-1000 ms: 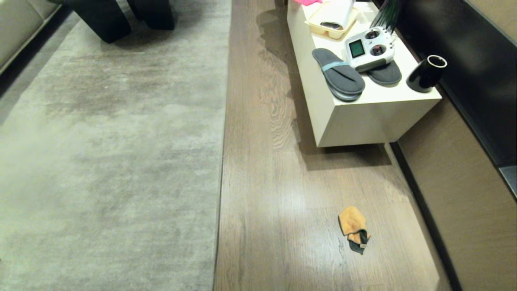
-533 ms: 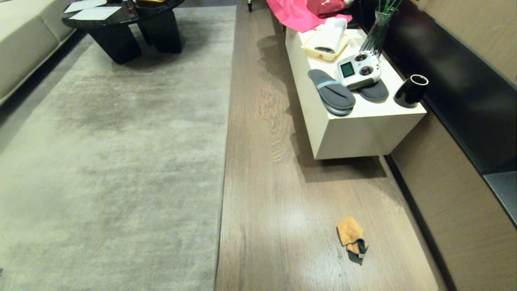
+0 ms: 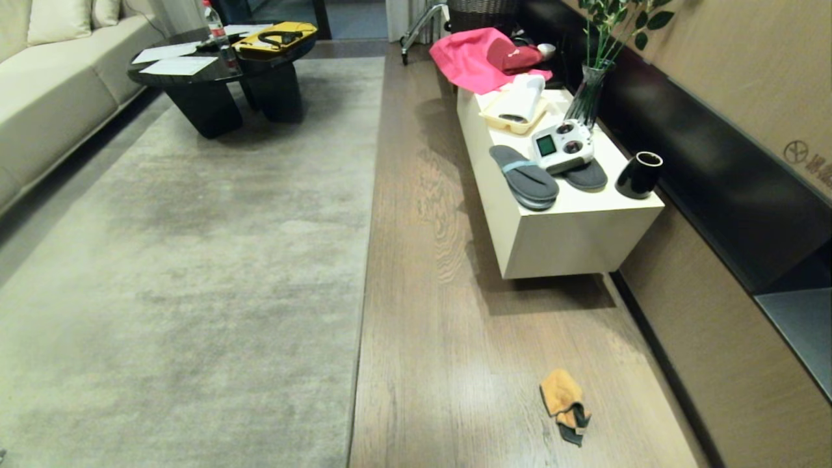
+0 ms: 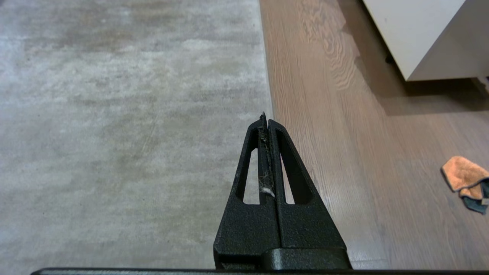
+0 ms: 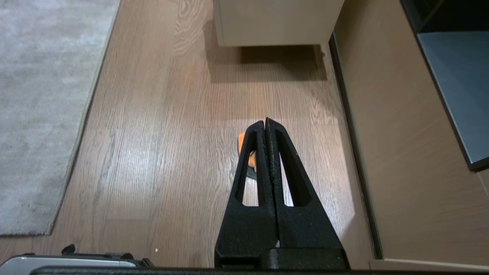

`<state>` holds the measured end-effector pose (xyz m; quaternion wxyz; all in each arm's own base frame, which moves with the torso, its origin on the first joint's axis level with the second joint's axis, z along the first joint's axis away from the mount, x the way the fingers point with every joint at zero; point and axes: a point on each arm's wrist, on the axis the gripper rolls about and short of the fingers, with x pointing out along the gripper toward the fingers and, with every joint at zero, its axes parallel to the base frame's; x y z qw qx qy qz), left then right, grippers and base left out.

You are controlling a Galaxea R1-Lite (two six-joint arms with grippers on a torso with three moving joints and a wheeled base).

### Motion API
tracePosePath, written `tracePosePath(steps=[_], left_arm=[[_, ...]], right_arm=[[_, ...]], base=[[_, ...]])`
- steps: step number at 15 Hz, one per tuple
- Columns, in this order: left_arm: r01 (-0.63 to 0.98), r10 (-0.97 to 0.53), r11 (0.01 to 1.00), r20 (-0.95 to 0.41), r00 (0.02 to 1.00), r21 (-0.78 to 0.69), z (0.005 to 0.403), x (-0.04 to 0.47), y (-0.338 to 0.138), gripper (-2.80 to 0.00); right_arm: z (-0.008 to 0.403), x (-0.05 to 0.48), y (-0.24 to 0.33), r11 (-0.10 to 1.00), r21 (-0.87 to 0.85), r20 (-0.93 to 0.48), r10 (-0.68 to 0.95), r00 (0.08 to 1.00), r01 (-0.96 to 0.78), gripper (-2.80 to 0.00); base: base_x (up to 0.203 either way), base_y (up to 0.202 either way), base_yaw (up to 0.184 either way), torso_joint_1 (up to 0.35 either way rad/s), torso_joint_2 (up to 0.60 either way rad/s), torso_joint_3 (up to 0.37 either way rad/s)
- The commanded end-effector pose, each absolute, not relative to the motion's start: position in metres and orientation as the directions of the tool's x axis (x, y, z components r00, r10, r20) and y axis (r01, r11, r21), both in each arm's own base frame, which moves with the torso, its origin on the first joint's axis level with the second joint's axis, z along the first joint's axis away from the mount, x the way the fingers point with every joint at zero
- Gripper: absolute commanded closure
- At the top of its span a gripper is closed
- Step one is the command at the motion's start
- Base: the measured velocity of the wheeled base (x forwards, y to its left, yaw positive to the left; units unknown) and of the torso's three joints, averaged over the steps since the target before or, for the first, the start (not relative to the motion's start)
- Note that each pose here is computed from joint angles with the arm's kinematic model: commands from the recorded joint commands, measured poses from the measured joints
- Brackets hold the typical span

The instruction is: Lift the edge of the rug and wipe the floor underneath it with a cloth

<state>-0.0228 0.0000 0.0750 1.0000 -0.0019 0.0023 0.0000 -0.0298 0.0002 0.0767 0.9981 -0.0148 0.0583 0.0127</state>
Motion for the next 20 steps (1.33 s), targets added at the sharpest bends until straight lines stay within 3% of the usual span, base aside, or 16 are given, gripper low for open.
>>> tracePosePath(steps=[1,14,20], left_arm=[[0.000,0.000,1.000,-0.006,1.000,-0.005,0.0750,-0.0227,0.0000,0.00],[0.000,0.000,1.000,-0.005,1.000,-0.012,0.0751,-0.0227,0.0000,0.00],[0.000,0.000,1.000,-0.005,1.000,-0.013,0.0752,-0.0227,0.0000,0.00]], right_arm=[[0.0766,-0.0297,0.0002,0.999,-0.028,-0.119,0.024,0.993,-0.028,0.00],[0.0766,-0.0297,0.0002,0.999,-0.028,-0.119,0.024,0.993,-0.028,0.00],[0.0766,-0.0297,0.0002,0.999,-0.028,-0.119,0.024,0.993,-0.028,0.00]], base=[[0.000,0.000,0.000,0.003,0.00,0.206],[0.000,0.000,0.000,0.002,0.00,0.199],[0.000,0.000,0.000,0.001,0.00,0.031]])
